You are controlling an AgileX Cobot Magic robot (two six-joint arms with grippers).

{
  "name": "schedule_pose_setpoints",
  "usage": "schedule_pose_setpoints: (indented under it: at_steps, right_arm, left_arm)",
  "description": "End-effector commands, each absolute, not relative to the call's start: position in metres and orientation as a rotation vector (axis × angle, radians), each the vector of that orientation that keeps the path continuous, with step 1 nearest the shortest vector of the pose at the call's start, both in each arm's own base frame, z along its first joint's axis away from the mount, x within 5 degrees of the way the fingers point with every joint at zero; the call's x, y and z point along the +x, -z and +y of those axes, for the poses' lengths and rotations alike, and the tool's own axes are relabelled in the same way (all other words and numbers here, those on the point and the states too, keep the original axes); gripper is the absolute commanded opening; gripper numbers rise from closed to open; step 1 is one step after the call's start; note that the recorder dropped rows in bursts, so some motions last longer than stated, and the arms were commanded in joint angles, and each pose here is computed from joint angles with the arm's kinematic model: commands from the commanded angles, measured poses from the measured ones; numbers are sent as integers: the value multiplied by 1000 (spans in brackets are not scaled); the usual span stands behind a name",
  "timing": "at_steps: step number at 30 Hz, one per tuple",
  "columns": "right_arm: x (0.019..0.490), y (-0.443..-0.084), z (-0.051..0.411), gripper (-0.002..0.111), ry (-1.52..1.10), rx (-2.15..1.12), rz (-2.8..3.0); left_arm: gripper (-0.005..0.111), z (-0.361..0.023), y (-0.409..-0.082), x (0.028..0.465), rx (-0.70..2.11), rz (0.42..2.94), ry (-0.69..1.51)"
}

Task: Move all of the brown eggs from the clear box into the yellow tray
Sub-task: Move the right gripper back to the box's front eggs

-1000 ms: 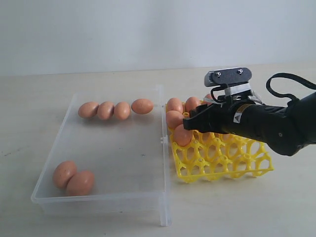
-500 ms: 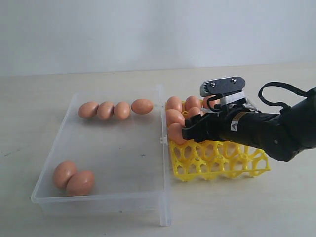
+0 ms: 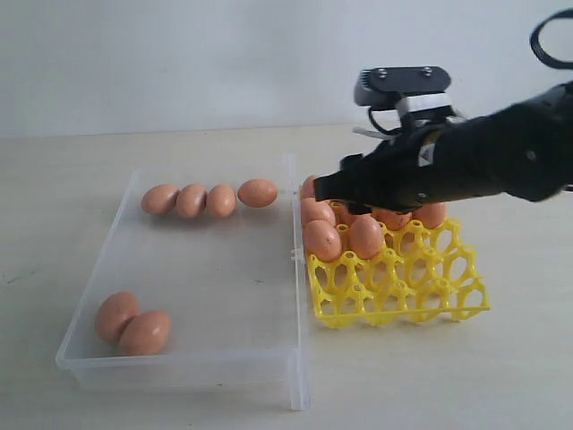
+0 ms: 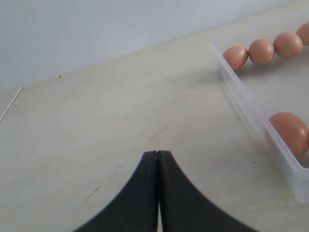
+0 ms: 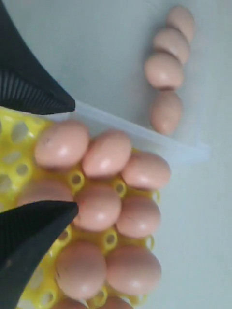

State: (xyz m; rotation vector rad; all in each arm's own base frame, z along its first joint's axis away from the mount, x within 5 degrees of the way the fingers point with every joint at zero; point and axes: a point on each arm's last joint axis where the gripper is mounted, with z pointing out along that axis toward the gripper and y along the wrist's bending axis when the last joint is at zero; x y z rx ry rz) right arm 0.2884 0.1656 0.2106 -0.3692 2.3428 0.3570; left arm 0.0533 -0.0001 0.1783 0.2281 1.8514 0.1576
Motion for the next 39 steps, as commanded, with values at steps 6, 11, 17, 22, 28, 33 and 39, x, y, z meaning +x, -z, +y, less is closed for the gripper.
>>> schedule_pose_setpoints:
  at_steps: [6,11,17,22,28,33,39]
  right_arm:
    - [269,-187,315,56,-743,-751,2631]
    - [278,-158,351,67,-807,-620,2848]
    - [284,-134,362,67,-793,-512,2918]
    - [288,-118,366,67,-778,-489,2932]
    - [294,-118,372,46,-789,-490,2907]
    - [295,-121,368,4,-727,-555,2893]
    - [300,-155,349,0,-545,-708,2626]
  left_arm:
    - [0,0,-181,53,223,1834,-154]
    - [0,0,-181,53,223,1834,-154]
    - [0,0,-181,53,223,1834,-154]
    - [0,0,-181,53,223,1834,-154]
    - [0,0,-181,53,223,1834,-154]
    - [0,0,-181,53,223,1834,-154]
    - [0,0,-181,53,223,1834,-154]
